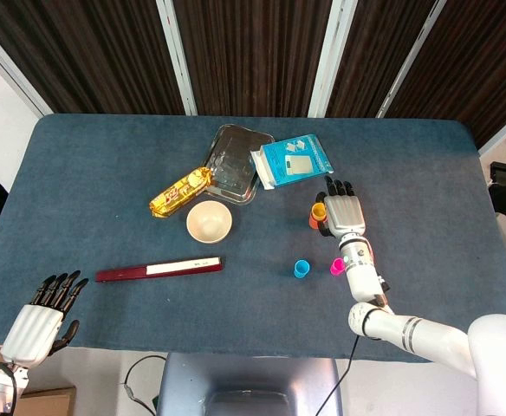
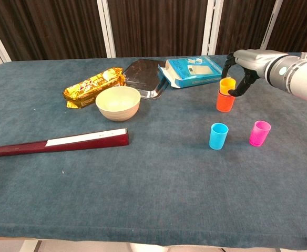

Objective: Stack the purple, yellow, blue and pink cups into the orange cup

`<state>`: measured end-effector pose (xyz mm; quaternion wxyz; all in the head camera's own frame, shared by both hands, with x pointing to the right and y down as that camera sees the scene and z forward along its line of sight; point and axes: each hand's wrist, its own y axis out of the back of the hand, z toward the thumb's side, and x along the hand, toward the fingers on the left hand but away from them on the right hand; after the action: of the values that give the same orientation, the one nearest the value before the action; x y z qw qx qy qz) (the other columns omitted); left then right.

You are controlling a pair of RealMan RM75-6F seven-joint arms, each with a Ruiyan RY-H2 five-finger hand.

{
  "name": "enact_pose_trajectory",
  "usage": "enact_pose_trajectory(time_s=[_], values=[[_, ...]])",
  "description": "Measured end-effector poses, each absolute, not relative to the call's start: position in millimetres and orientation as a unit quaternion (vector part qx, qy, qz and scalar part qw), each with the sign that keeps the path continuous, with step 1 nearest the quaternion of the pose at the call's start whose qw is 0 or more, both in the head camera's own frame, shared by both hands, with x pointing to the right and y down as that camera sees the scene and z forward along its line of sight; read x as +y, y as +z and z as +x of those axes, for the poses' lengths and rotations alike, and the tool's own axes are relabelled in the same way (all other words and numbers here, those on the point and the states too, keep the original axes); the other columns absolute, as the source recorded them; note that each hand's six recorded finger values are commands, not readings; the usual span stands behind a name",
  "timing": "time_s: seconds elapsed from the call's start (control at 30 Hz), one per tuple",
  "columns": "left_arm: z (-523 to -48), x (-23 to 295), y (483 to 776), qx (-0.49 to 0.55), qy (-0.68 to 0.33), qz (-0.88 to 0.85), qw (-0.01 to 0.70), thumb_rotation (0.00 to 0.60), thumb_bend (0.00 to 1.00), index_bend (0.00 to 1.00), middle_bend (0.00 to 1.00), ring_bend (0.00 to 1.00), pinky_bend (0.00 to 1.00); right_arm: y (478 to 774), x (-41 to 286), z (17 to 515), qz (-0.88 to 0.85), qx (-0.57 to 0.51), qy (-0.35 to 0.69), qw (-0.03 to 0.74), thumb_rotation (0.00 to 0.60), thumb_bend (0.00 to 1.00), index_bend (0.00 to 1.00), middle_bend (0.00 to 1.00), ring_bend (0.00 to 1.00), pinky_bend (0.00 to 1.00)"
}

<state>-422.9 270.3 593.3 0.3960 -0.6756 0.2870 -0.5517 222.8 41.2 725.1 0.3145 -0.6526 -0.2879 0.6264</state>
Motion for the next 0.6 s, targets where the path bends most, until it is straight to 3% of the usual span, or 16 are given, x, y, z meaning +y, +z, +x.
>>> enact_pose_trajectory(time_s=[0.3,0.47,0.6], values=[[-421,271,593,0.286,-0.550,-0.676,0.398,0.600,0.45,0.00,0.00,0.01,0.10,695,61,215,-0.683,-0.272,0.592,0.332,0.600,0.47,0.15,0.00,0.00,0.00],[-420,272,593,0.285,-0.549,-0.677,0.399,0.600,0.45,0.00,0.00,0.01,0.10,674,96,201,-0.722,-0.233,0.553,0.343,0.600,0.47,0.17,0.00,0.00,0.00],[-420,272,591,0.287,-0.547,-0.677,0.400,0.600,0.45,0.00,0.00,0.01,0.10,673,123,200,-0.741,-0.186,0.546,0.344,0.600,0.47,0.18,0.00,0.00,0.00]])
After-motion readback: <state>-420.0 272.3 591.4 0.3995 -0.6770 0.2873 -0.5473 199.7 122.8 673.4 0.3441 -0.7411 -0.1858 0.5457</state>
